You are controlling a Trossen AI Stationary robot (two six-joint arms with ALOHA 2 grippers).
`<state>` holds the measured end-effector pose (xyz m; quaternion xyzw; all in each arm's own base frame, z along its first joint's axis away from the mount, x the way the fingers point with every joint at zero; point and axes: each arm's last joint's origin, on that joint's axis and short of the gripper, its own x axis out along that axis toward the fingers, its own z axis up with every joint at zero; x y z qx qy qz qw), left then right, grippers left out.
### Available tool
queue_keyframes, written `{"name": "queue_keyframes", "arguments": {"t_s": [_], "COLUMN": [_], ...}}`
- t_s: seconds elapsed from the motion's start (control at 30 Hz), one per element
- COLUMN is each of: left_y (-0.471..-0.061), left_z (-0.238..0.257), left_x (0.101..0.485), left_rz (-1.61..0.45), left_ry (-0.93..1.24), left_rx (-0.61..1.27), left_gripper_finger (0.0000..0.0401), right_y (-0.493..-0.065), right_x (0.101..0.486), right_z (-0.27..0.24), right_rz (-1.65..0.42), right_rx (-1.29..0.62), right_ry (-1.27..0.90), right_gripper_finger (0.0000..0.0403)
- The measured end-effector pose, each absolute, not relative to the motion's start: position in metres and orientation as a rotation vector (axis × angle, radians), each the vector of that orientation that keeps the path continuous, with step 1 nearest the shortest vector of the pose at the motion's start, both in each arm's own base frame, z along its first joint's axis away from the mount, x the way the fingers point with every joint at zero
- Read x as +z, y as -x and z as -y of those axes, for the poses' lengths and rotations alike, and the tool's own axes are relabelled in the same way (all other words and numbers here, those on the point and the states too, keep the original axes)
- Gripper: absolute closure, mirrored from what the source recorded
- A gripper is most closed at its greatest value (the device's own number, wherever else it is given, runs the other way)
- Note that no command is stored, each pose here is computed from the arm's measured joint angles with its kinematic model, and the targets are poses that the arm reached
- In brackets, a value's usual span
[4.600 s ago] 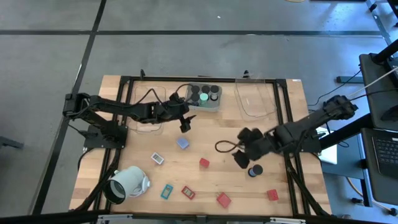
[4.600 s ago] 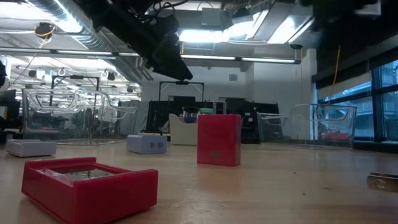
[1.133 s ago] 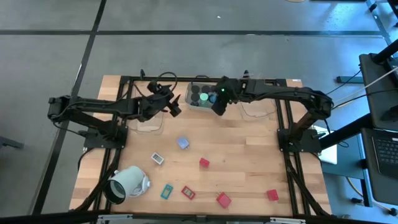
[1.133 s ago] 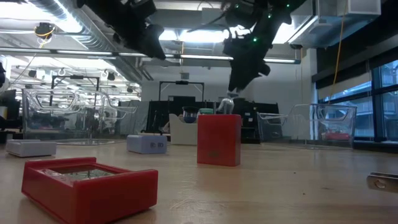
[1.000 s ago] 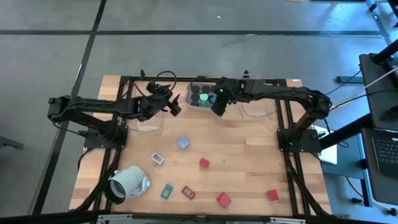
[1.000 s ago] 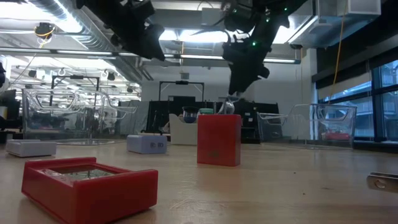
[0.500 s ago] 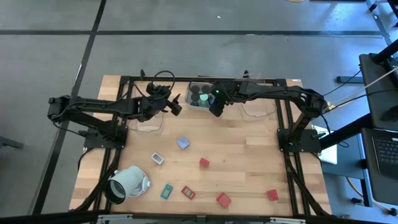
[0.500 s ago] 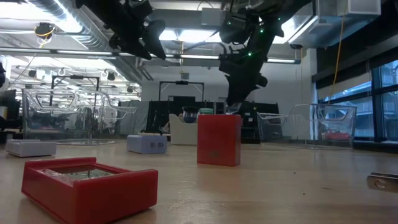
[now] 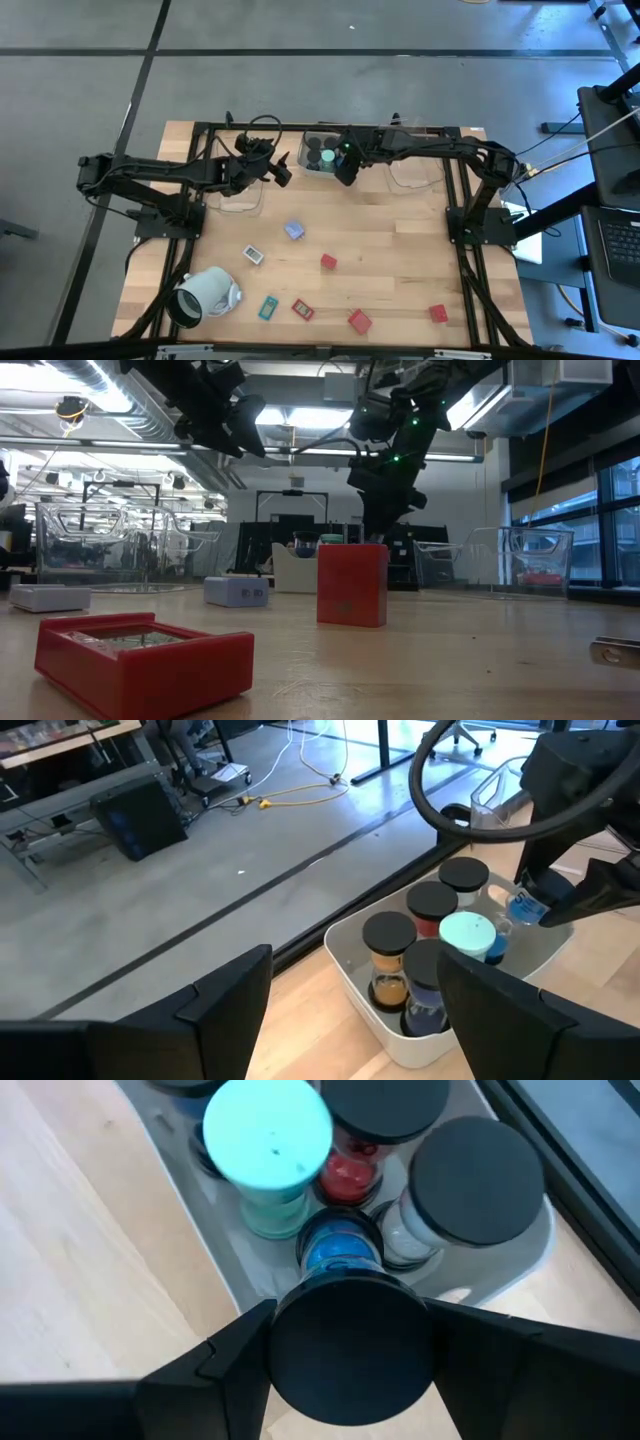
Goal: Pick & Place Office items
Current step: Put the blue hourglass timer into the gray bin
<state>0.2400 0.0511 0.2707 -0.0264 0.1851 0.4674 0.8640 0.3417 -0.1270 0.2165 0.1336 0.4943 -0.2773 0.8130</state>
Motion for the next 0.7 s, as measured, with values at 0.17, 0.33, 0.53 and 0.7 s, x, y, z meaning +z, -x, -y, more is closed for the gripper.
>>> {"name": "queue_keyframes", "arguments": {"t_s": [0.17,0.33,0.53,0.7], "left_y": [-0.24,-0.2401,-0.2401,-0.2401], "left_z": [-0.0511,-0.0511,-0.0511,-0.0511], "left_x": [0.2707,0.2707,0.2706,0.2705], "left_rz": [-0.384,-0.377,-0.376,-0.377], "left_ry": [0.063,0.077,0.079,0.079], "left_rx": [0.98,0.983,0.983,0.983], "left_gripper_finger": [0.0123,0.0123,0.0123,0.0123], "right_y": [-0.3403,-0.3395,-0.3396,-0.3396], "right_x": [0.2164,0.2164,0.2163,0.2163], "right_z": [0.131,0.1329,0.1327,0.1327], "right_rz": [-1.054,-1.053,-1.054,-1.053], "right_rx": [-0.567,-0.572,-0.57,-0.571], "right_ry": [-0.317,-0.32,-0.321,-0.321], "right_gripper_finger": [0.0184,0.0184,0.0184,0.0184]}}
